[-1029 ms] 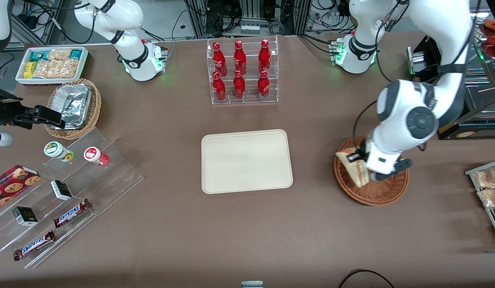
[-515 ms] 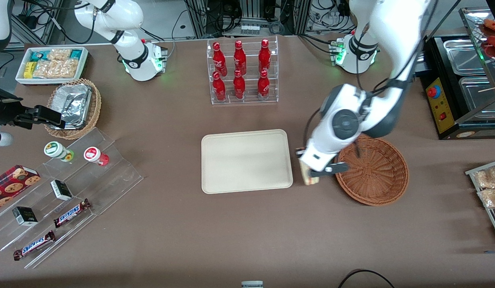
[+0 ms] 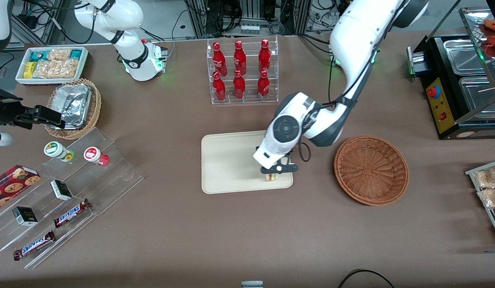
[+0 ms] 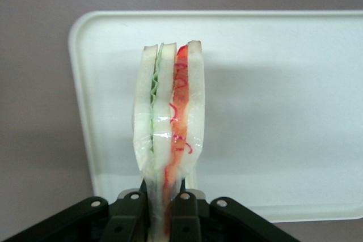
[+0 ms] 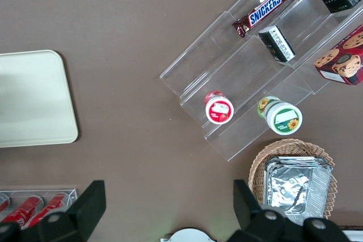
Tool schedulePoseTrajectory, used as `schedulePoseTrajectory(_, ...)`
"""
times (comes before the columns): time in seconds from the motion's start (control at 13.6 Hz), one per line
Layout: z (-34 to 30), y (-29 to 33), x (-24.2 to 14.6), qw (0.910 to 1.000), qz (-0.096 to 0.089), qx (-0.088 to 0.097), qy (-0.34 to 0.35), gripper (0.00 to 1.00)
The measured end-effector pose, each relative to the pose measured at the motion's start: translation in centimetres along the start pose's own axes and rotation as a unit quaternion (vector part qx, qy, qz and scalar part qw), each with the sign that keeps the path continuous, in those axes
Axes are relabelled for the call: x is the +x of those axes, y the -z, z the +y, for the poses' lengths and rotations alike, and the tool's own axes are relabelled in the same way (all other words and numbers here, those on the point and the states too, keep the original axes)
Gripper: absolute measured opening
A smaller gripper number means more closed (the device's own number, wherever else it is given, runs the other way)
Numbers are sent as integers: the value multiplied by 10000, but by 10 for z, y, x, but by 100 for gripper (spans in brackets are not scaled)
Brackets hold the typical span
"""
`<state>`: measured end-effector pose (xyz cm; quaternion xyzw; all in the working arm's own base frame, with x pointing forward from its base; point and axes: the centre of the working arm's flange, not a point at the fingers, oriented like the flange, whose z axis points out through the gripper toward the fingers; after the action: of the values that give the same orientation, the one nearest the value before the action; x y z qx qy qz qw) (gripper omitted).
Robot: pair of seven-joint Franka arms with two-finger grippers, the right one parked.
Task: Place sandwich from basket to tray
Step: 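Lower the sandwich onto the tray and open the left gripper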
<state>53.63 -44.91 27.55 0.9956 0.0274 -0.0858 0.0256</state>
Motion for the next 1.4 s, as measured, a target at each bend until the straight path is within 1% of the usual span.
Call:
schedulePoseTrajectory(0.29,36,-14,-10,10000,-13,-35,36,15)
schedulePoseTrajectory(0.51,49,-25,-10,9999,-136,-36,85,15)
schedulePoseTrajectory(0.66,50,-34,-5,9998,-177,-46,113,15)
schedulePoseTrajectory(0.96,57,-40,2,9995,-181,-110,247,15)
schedulePoseTrajectory(1.25,65,-45,-2,9993,-185,-117,312,15)
schedulePoseTrajectory(1.32,66,-45,-2,9993,-184,-117,311,21)
schedulePoseTrajectory(1.4,66,-45,-2,9993,-184,-117,309,29)
